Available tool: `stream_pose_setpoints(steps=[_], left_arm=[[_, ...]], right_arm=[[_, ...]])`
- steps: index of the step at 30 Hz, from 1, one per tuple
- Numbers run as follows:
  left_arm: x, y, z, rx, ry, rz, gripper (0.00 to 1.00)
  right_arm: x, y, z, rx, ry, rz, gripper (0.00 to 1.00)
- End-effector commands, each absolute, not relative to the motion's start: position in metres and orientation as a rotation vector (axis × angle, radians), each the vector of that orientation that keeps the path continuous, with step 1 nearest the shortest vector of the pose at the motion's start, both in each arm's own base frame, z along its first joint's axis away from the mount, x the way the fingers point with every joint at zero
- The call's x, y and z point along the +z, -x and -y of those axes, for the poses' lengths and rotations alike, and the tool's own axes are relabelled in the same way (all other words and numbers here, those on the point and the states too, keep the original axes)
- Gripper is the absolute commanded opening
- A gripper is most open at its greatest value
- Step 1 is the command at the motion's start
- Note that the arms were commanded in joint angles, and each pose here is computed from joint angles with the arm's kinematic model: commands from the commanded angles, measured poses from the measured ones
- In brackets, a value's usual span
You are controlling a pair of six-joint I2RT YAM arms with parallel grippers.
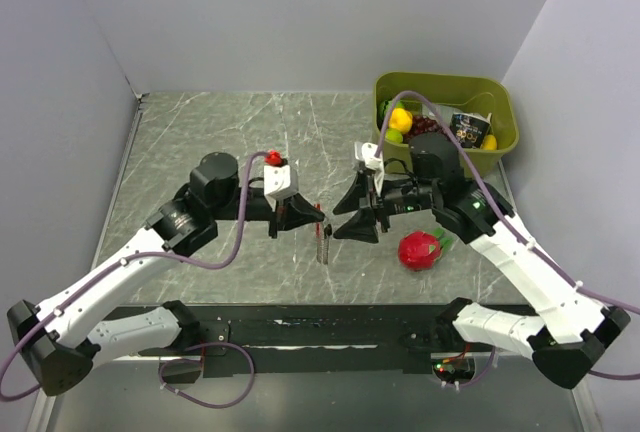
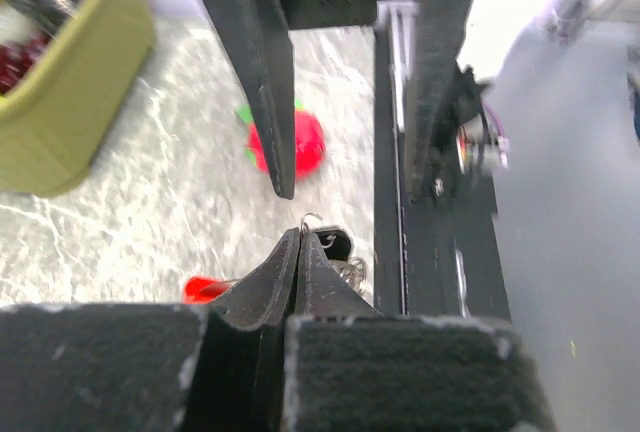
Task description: Put the keys on the keyring
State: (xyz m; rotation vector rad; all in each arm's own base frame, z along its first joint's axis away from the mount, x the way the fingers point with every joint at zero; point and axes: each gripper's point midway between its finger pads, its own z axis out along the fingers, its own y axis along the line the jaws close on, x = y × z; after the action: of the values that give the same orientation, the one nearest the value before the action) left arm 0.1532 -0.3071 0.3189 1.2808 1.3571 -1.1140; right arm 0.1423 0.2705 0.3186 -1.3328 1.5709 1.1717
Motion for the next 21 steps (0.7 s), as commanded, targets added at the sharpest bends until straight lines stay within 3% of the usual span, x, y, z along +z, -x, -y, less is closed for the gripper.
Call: stream_pose_setpoints(steps=[1,21], left_arm=[[0.377,-0.157,0.303,-1.111,-1.082,-1.164,0.01],[0.404,-0.139,0.278,-1.152,-0.838,-0.821,0.01]], right_arm=[[0.342,-0.151,-0.269,1.124,1.273,-1.479,0.68],[0.373,-0.141,-0.269,1.206,1.248,-1.355,0.72]])
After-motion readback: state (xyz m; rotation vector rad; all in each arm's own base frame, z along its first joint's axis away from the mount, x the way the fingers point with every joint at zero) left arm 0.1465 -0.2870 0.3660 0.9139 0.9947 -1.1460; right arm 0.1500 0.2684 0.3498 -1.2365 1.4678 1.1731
